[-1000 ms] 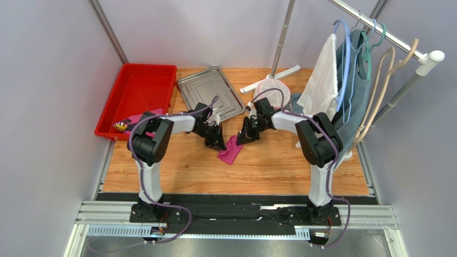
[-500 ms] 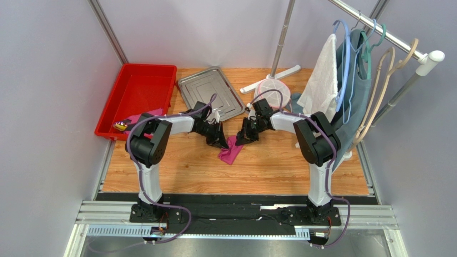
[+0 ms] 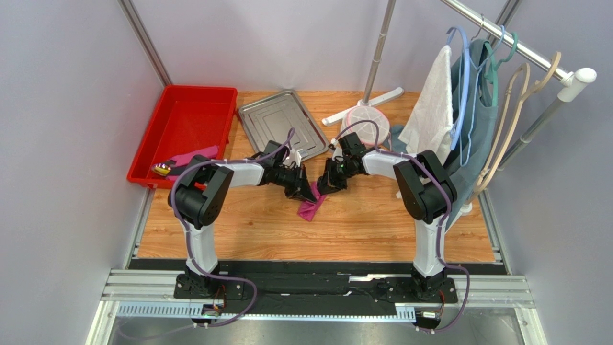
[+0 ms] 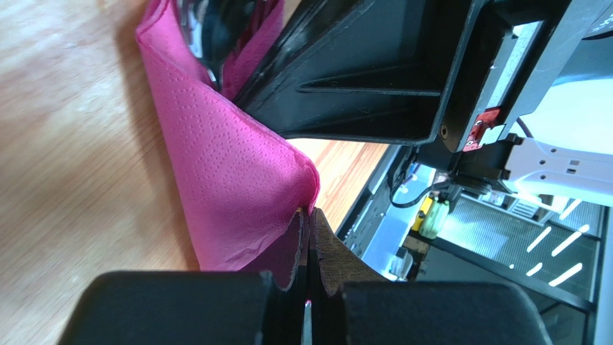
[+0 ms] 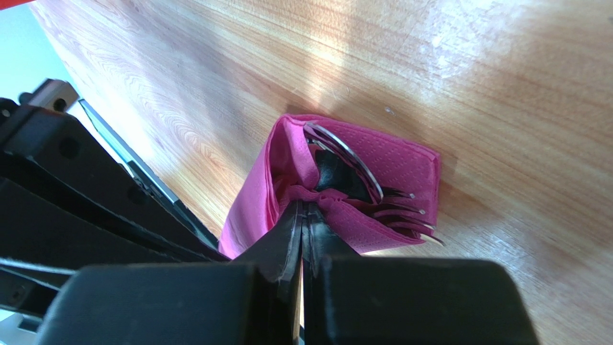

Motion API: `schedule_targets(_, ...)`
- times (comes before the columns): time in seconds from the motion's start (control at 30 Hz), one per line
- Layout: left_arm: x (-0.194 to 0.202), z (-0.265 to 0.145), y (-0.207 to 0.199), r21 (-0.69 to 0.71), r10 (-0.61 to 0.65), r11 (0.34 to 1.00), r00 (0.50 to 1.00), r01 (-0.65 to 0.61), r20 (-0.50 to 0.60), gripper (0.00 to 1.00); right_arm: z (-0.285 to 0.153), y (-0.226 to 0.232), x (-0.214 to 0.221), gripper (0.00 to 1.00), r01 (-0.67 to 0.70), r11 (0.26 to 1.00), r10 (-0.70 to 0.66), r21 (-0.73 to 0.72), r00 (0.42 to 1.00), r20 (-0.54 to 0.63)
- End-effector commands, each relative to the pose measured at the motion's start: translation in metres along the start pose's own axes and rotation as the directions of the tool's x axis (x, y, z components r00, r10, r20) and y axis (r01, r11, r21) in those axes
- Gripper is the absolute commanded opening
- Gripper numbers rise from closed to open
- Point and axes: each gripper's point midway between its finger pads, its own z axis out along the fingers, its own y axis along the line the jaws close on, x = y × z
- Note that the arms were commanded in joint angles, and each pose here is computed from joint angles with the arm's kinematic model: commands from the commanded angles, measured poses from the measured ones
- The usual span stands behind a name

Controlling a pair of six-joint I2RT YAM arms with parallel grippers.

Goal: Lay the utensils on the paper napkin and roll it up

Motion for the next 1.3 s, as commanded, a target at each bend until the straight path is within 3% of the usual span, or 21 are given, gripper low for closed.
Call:
schedule_targets(0.0, -0.01, 0.005, -0.027, 0.103, 0.056, 0.993, 0.997, -0.061, 0.051, 0.0, 0.013, -0.03, 0.005, 0.0, -0.007, 0.991, 0.006, 0.132, 1.0, 0.01)
schedule_targets(0.73, 0.023, 0.039, -0.006, 0.148, 0.067, 0.987, 0.997, -0.063, -0.024, 0.0, 0.012, -0.033, 0.006, 0.0, -0.01, 0.989, 0.008, 0.148, 1.0, 0.012)
schedule_targets(1.03, 0.039, 0.044, 0.027, 0.053, 0.004, 0.999, 0.997, 0.0, -0.08, 0.0, 0.01, -0.024, 0.007, 0.0, 0.011, 0.994, -0.01, 0.113, 1.0, -0.009)
schedule_targets(1.27, 0.043, 0.045, 0.053, -0.015, -0.07, 0.998, 0.993, 0.069, -0.097, 0.0, -0.022, 0.002, -0.016, 0.01, 0.101, 0.99, -0.104, 0.095, 0.994, 0.028)
